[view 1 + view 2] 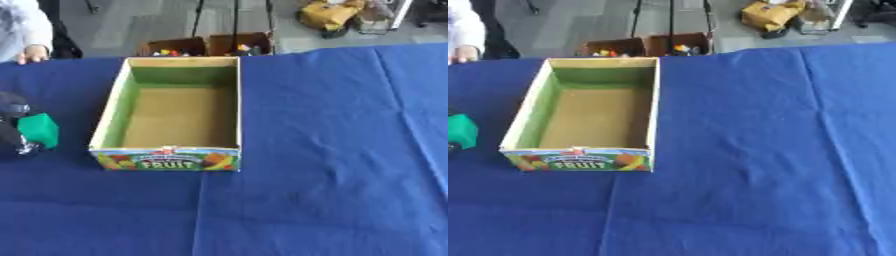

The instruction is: Pick up objects on the table and place them in the box.

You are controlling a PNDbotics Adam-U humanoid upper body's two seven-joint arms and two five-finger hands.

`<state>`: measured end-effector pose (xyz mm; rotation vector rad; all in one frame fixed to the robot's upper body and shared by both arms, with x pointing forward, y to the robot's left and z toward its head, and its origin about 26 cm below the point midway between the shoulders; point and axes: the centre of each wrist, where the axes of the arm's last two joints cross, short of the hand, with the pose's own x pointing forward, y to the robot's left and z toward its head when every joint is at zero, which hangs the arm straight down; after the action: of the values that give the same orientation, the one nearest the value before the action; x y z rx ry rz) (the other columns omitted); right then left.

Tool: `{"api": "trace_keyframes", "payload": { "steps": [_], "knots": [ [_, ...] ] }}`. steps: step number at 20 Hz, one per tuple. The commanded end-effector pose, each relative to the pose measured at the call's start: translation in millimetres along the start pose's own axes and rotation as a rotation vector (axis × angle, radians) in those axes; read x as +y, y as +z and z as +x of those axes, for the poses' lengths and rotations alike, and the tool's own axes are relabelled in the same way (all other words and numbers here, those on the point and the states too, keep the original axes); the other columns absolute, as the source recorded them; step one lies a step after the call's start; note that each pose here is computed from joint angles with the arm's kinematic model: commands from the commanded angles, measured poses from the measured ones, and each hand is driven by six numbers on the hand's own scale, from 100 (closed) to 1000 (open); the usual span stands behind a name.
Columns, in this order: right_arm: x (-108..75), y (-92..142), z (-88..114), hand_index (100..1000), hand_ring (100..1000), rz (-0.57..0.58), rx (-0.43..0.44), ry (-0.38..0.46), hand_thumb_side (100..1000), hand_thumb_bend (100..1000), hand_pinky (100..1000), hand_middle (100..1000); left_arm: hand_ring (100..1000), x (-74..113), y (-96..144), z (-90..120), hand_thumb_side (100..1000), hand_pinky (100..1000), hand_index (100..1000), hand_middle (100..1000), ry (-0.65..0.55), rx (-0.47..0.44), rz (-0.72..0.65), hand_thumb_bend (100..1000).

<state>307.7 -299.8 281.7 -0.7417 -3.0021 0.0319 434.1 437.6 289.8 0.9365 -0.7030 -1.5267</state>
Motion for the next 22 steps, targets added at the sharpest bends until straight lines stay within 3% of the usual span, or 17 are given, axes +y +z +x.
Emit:
{"api": "trace_keyframes", "payload": {
  "steps": [1,15,22],
  "knots": [
    [-5.0,-7.3,4.0,692,700,-0.003,-0.029,0.012,772,100,701,477,599,11.0,10.7,-5.7,445,544,848,680,0.005,0.014,0.038,100],
    [-4.8,-1.2,3.5,692,700,-0.007,-0.004,0.015,763,100,702,483,562,36.5,31.2,-0.1,435,493,806,649,-0.005,0.022,0.19,100],
    [-5.1,1.3,3.3,692,701,-0.009,0.006,0.016,760,100,701,487,554,61.5,52.7,20.2,440,478,807,649,-0.033,-0.073,0.294,100]
  ]
}}
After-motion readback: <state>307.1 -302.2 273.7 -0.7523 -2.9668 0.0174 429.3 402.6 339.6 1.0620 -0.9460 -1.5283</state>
